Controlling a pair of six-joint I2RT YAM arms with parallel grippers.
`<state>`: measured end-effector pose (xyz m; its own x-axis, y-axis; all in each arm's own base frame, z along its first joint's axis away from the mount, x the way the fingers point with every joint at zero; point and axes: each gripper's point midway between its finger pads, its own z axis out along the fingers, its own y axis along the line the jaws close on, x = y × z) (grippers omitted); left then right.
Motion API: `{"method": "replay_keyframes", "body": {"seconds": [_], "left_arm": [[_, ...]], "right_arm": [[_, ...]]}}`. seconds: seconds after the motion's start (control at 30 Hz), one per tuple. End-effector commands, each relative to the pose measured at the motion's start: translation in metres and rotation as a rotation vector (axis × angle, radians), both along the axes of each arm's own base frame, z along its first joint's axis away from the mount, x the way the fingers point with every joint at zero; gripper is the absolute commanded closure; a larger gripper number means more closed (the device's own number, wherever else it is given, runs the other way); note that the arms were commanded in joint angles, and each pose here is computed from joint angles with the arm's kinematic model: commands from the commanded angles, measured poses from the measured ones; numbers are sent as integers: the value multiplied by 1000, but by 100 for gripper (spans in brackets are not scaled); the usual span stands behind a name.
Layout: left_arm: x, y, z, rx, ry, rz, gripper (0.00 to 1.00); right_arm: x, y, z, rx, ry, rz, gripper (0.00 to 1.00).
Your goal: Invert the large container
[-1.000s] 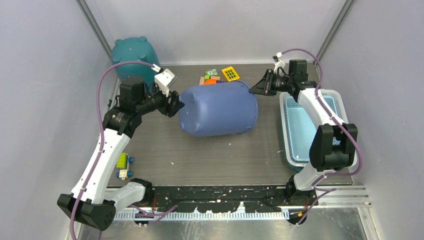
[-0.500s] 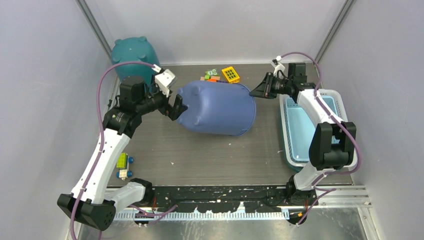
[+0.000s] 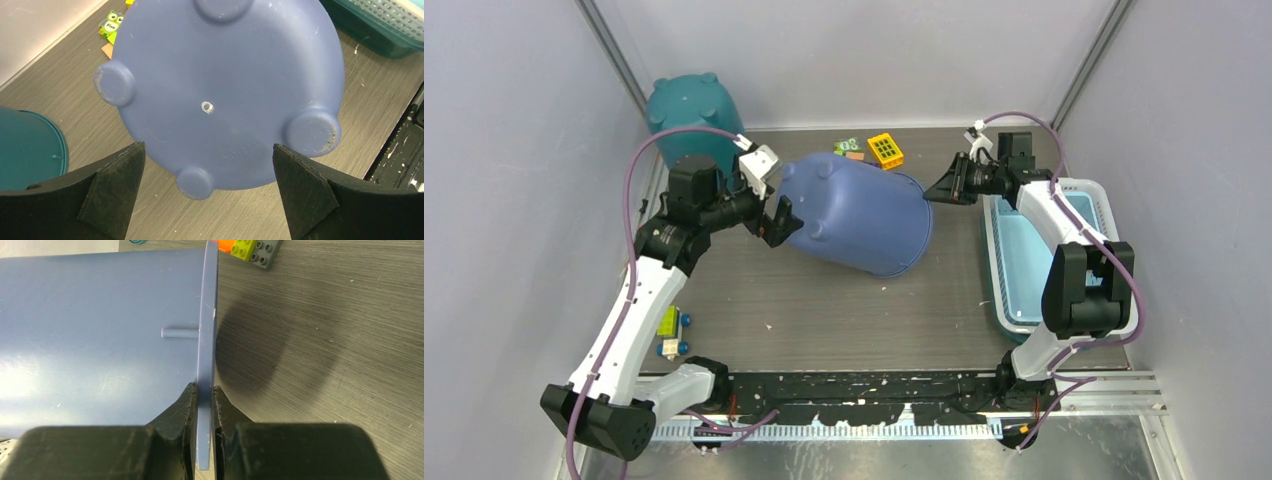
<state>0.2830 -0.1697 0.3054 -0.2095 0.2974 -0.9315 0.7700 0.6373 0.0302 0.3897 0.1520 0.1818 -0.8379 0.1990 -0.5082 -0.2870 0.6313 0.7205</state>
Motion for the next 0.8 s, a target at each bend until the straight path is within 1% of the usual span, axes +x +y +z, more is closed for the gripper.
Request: {"method": "replay_keyframes", "body": {"seconds": [0.0,0.2,0.77], "left_arm": [[1,-9,7,-27,-34,-45,0],[0,-10,5,-32,-28,-50,0],[0,-11,-3,-40,-9,-53,0]], "right_arm": [[-1,0,-12,-6,29,-2,99],[-3,2,-13,3,32,7,99],[-9,11,-37,18,87,31,99]]}}
